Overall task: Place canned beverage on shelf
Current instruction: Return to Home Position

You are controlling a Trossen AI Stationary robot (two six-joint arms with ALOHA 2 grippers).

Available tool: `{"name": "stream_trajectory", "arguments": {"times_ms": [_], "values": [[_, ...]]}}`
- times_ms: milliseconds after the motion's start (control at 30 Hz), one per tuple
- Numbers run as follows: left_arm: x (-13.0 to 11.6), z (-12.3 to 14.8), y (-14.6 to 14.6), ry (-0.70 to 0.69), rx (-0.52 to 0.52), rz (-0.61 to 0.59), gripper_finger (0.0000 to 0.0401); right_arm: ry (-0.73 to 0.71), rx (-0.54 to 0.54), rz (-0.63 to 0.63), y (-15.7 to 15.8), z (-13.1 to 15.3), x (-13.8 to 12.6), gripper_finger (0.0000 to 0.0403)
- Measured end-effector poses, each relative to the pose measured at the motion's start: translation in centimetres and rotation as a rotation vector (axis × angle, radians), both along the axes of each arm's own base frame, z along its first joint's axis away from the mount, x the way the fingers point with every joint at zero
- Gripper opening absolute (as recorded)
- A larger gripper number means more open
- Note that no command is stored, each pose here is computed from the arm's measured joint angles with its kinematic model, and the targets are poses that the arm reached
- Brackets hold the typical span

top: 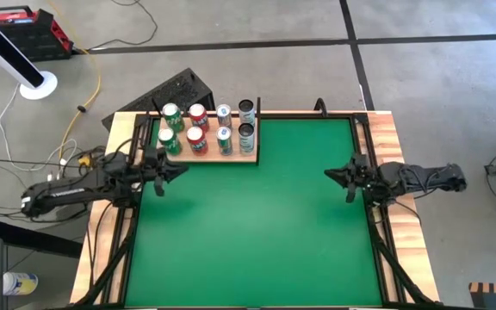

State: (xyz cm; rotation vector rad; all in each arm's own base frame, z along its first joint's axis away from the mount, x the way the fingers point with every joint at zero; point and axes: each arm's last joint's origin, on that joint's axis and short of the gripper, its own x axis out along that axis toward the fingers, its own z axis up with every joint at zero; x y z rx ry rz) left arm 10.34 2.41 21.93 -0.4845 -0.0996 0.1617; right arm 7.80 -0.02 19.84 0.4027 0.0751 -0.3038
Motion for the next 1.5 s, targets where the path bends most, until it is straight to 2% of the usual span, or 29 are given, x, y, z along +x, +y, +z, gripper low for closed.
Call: {"name": "stream_trajectory", "arguments": {"times_ms": [100,367,567,700,900,1100,1200,1333,1500], "values": [[-0.4,0.3,0.0,-0.031,0.004,0.048,0.0000,0.004,-0.027,0.012,0.1,-0.5,0.2,0.0036],[-0.6,0.4,0.0,-0.057,-0.041,0.052,0.0000,-0.031,-0.023,0.077,0.4,-2.3,1.2,0.0015],[-0.5,0.4,0.0,-0.054,-0.042,0.050,0.0000,-0.089,-0.006,0.183,0.7,-2.4,1.4,0.0040],[-0.4,0.3,0.0,-0.046,-0.019,0.027,0.0000,-0.080,-0.006,0.181,0.7,-2.4,1.4,0.0041],[0.0,-1.6,-0.3,0.002,0.023,-0.097,0.0000,-0.077,-0.007,0.177,0.7,-2.5,1.4,0.0041],[0.0,-1.9,-0.6,0.018,0.100,-0.206,0.0000,-0.074,-0.007,0.175,0.7,-2.5,1.4,0.0042],[0.0,-2.3,-0.6,0.062,0.146,-0.195,0.0000,-0.073,-0.008,0.174,0.7,-2.5,1.4,0.0042],[-0.3,-2.9,-0.4,0.128,0.143,-0.101,0.0000,-0.072,-0.008,0.173,0.7,-2.5,1.4,0.0042],[-1.4,-3.4,-0.8,0.149,0.131,-0.139,0.0000,-0.071,-0.008,0.173,0.7,-2.5,1.4,0.0042]]}}
